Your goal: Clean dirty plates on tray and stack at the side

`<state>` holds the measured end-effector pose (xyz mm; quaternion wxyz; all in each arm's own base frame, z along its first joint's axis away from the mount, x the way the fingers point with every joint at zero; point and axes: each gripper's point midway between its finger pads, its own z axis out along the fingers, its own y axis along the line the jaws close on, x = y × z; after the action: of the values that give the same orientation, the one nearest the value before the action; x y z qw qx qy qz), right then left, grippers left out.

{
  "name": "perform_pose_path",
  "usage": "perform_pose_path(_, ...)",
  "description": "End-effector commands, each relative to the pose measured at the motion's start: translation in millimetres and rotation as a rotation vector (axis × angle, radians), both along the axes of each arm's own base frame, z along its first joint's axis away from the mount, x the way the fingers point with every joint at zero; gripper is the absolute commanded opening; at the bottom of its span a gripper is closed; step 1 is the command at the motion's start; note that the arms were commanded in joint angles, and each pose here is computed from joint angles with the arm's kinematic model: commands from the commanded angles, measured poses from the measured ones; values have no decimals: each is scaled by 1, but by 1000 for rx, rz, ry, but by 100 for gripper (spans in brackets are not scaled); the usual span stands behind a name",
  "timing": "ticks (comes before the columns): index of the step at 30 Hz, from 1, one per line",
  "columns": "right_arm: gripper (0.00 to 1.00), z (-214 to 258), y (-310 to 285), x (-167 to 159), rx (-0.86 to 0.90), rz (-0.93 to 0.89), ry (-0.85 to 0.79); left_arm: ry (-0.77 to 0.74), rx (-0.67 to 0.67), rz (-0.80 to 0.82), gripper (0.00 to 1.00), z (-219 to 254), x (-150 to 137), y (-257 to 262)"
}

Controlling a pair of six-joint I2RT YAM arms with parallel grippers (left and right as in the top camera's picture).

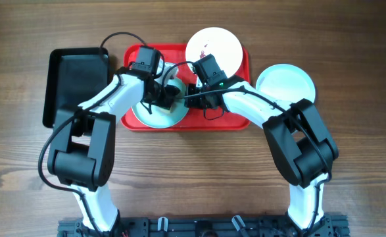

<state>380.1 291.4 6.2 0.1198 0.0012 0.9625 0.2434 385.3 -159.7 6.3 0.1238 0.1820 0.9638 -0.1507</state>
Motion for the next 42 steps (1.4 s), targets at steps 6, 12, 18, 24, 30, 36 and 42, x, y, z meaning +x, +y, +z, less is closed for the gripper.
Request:
perform_pose_path(6, 4, -5, 6, -2, 1, 35, 6, 125, 392, 430, 4, -35, -19, 107)
perform_pose_path(12, 4, -5, 6, -2, 2, 35, 6, 245, 289, 589, 4, -37, -31, 123)
perform_pose_path(18, 4, -4, 6, -2, 3, 35, 3, 323, 91, 388, 4, -33, -43, 73)
perform_pose_path(24, 4, -4, 6, -2, 3, 35, 3, 288, -84, 45, 4, -22, -54, 17)
perform_pose_path(30, 4, -4, 6, -2, 3, 35, 3, 164, -28, 62, 4, -25, -26, 22)
perform_pose_path(36, 4, -4, 6, -2, 3, 35, 3, 0, 178, 245, 4, -29, 15, 62)
perform_pose_path(42, 4, -4, 6, -2, 3, 35, 3, -26, 379, 554, 4, -28, 16, 110)
